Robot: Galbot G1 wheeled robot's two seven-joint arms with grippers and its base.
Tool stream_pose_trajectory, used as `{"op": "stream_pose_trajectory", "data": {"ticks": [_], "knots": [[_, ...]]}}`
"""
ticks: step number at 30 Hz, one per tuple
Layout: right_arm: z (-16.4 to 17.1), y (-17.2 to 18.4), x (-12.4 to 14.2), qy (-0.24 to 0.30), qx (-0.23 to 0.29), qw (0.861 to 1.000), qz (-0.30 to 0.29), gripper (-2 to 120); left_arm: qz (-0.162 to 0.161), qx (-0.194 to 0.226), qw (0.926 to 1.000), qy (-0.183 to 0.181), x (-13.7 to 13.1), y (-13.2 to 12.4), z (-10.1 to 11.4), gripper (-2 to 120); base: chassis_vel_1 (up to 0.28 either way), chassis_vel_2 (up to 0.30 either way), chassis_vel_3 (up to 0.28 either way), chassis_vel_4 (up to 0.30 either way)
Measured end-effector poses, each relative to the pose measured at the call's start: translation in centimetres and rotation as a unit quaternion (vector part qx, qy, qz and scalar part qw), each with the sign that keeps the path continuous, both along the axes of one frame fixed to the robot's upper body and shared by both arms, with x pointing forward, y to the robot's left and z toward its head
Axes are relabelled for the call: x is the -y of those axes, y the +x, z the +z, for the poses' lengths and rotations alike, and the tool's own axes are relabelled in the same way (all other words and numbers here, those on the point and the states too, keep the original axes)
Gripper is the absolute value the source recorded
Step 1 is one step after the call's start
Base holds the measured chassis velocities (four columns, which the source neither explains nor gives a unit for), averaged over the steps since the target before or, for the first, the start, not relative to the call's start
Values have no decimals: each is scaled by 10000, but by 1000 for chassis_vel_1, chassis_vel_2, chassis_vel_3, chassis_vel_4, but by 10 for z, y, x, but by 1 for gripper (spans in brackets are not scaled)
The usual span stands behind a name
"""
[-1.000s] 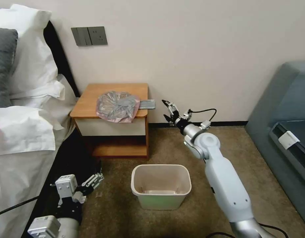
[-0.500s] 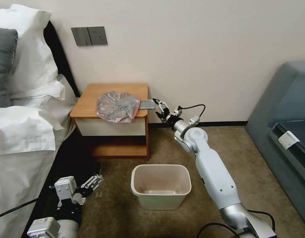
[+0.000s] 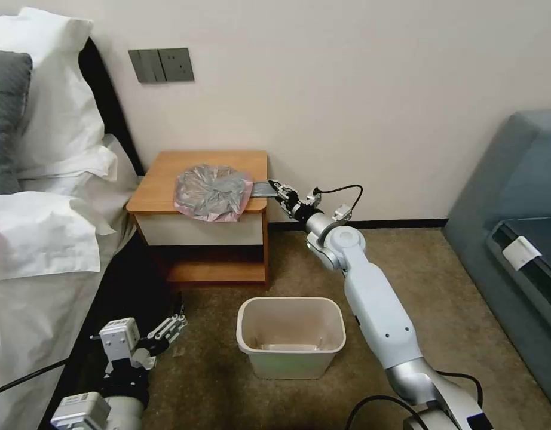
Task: Pick up the garbage bag from the table and place it over the trash can.
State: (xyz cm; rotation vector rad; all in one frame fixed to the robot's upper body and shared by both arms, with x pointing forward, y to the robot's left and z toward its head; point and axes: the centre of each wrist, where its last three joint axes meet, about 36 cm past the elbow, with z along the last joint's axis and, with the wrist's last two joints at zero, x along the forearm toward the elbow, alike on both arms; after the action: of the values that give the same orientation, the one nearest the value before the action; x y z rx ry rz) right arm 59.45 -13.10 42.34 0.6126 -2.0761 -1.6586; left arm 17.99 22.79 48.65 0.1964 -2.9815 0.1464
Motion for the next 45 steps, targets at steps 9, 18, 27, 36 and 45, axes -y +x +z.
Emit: {"op": "stream_pose_trajectory", "data": {"ticks": [9,18,27,36,45], "knots": [[0,1,3,-67,-34,10000,-38,0,-111,140,9998,103,0,1,0,100,0,0,0,0],[18,-48,18,-153,-263,9994,-168,0,-159,243,9995,158,1,2,1,100,0,0,0,0],[26,-140,22,-380,-410,9984,1,0,-136,514,9983,228,3,7,2,100,0,0,0,0],[33,-214,33,-957,-623,9933,175,0,-186,795,9963,270,3,15,6,100,0,0,0,0],[18,-253,37,-1886,-842,9780,296,0,-201,929,9952,234,1,21,8,100,0,0,0,0]]}}
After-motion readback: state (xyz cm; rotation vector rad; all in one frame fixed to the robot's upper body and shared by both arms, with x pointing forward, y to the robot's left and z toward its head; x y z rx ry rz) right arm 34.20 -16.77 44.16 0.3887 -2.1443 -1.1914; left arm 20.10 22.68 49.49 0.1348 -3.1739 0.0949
